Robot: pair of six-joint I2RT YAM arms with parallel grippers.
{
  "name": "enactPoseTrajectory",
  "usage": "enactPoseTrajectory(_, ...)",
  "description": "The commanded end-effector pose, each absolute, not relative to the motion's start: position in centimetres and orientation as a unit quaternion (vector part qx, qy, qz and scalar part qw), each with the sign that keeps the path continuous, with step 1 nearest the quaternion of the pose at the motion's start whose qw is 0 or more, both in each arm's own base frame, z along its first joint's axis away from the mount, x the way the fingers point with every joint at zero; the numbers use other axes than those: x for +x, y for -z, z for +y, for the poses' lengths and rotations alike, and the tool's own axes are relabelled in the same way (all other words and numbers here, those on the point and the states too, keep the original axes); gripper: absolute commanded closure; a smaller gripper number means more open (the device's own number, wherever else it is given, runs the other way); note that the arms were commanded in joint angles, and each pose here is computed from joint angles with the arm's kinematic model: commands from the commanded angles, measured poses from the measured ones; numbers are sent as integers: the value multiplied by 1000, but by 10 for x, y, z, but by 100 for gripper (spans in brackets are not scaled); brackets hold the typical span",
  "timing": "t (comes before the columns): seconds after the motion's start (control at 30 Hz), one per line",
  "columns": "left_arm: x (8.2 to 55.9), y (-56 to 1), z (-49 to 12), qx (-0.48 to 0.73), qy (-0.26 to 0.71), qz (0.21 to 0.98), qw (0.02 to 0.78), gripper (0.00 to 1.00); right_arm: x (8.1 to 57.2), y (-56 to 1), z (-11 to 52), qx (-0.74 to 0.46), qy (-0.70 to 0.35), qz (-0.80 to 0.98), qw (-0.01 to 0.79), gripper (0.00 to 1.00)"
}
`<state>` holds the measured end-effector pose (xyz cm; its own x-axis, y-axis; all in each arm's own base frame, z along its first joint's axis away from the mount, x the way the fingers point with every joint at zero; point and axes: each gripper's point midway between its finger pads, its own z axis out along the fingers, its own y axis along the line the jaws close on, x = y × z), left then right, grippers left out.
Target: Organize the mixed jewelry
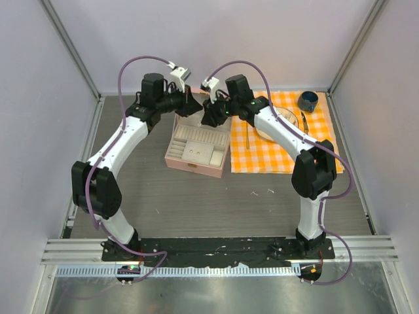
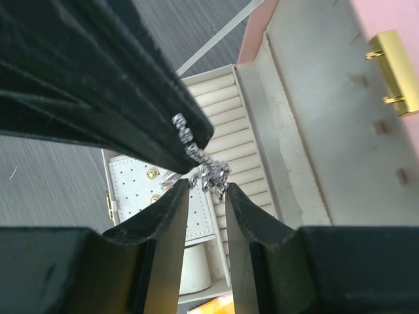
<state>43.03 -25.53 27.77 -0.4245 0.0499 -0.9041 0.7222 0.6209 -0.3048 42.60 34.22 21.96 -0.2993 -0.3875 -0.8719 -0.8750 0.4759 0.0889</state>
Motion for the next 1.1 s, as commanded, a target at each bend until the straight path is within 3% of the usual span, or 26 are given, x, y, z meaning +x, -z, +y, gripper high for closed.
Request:
enactPoseTrajectory(0.0, 427, -319, -257, 262, 374, 725, 515, 100, 414, -256, 347, -432, -311, 721, 444, 65)
enactPoseTrajectory(1.07, 420, -304, -255, 271, 369, 732, 505, 100, 426, -284, 328, -418, -272, 718, 485, 67)
